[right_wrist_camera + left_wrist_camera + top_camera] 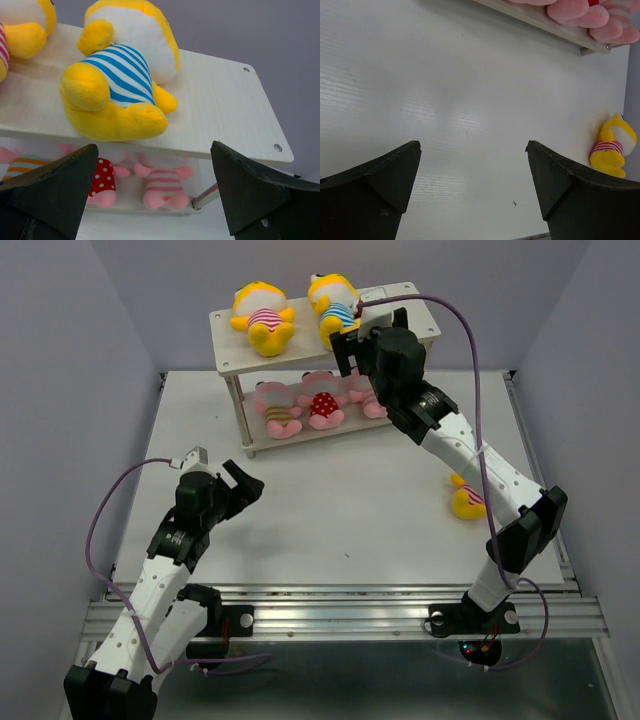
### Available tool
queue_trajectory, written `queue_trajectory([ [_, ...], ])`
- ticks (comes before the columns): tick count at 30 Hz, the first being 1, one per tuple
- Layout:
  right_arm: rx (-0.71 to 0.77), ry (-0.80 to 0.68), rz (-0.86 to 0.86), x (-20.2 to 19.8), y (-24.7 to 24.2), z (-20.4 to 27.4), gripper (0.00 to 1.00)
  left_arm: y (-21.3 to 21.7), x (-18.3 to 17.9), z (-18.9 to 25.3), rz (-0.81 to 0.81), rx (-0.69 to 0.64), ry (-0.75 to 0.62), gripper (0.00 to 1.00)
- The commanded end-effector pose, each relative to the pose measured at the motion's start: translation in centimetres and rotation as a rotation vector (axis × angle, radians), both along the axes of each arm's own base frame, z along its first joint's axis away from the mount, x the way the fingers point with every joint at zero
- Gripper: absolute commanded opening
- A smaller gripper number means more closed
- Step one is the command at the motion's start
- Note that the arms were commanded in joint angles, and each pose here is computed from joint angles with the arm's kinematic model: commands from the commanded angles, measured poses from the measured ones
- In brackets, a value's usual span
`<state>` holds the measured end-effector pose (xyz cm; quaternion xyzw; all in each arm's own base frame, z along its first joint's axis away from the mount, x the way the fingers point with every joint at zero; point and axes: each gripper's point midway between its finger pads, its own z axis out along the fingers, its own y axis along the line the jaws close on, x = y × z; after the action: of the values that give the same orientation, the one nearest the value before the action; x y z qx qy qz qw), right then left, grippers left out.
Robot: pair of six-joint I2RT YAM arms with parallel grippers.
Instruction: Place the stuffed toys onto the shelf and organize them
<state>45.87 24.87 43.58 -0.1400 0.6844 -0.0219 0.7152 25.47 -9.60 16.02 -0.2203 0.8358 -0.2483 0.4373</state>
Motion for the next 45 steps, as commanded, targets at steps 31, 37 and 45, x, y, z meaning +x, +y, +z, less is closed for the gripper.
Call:
queue_trajectory([
  [31,0.019,-0.045,0.226,3.9,2.7,1.5,1.0,-0.1,0.6,1.4,-0.012,0.012,-0.047,0.99],
  [37,0.001,-0.043,0.262,4.0,3.4,1.1,1.0,-0.2,0.7,1.4,-0.015,0.012,-0.049,0.99],
  [45,-0.004,-0.05,0.28,3.2,3.2,1.5,0.93,-0.2,0.7,1.4,-0.016,0.015,-0.048,0.99],
])
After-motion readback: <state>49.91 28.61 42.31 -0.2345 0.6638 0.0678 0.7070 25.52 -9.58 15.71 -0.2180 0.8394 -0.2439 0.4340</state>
